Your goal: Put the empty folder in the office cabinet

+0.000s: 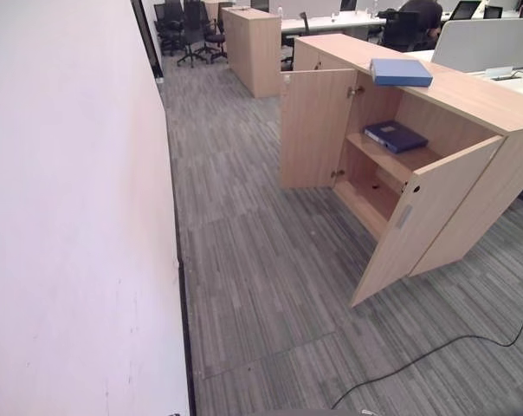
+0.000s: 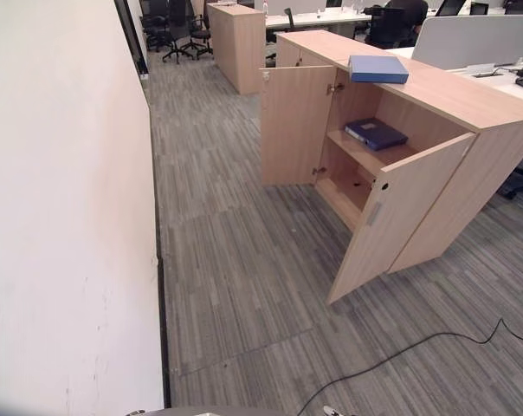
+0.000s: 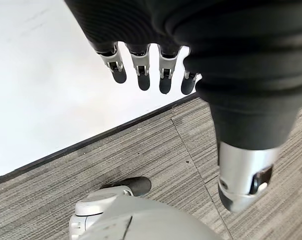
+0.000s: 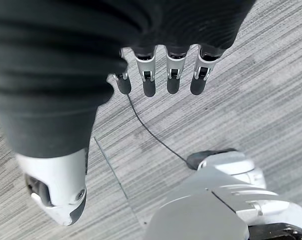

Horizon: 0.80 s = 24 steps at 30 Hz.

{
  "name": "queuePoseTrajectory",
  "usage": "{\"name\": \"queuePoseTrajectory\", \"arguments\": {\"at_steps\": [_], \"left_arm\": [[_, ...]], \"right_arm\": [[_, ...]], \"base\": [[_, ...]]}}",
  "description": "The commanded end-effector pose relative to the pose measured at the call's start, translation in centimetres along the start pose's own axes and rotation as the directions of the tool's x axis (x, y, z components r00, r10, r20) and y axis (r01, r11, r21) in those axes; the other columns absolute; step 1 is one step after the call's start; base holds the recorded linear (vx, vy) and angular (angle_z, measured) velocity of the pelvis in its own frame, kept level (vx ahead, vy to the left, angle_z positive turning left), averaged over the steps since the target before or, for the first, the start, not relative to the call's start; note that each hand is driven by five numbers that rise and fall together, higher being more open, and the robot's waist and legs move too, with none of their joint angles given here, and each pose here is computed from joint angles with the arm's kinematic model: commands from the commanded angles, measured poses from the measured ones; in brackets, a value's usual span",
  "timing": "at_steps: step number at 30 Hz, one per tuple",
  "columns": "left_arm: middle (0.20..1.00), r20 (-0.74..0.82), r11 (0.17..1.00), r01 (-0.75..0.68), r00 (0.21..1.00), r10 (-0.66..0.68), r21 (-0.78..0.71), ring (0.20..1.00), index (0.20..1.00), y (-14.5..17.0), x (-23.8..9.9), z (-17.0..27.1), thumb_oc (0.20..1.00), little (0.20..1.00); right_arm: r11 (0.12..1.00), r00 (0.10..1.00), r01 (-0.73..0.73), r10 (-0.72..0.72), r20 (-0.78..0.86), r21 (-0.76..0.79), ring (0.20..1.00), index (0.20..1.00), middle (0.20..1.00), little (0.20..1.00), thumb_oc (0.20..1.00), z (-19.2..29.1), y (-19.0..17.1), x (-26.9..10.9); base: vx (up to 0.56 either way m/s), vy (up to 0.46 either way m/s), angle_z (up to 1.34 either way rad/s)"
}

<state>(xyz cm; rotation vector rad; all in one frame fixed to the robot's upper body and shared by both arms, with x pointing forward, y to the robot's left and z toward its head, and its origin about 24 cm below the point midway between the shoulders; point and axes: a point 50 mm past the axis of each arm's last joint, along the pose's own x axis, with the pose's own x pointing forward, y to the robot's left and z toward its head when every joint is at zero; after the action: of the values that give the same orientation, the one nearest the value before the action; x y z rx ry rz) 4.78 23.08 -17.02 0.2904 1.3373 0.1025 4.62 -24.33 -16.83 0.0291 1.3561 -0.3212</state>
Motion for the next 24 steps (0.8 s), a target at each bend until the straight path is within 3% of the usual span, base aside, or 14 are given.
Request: {"name": "queuePoseTrajectory", "arguments": {"at_steps": [1,24], "left_arm": [[1.000,-0.014,0.999,0.013,1.000,-0.014,-0.052,1.000,1.000,0.08,0.10,0.29,1.000,1.000],[1.000,0.005,0.999,0.032,0.999,-0.031,-0.016,1.000,1.000,0.39,0.15,0.74,1.000,1.000]], "right_arm": [[1.000,0.999,-0.013,0.014,0.036,-0.011,1.000,1.000,1.000,1.000,1.000,1.44,0.18,0.08],[0.999,0.999,-0.033,0.033,0.019,-0.035,1.000,1.000,1.000,1.000,1.000,1.02,-0.10,0.05]], "base": [[0.00,0.000,0.00],[-0.01,0.014,-0.01]]}}
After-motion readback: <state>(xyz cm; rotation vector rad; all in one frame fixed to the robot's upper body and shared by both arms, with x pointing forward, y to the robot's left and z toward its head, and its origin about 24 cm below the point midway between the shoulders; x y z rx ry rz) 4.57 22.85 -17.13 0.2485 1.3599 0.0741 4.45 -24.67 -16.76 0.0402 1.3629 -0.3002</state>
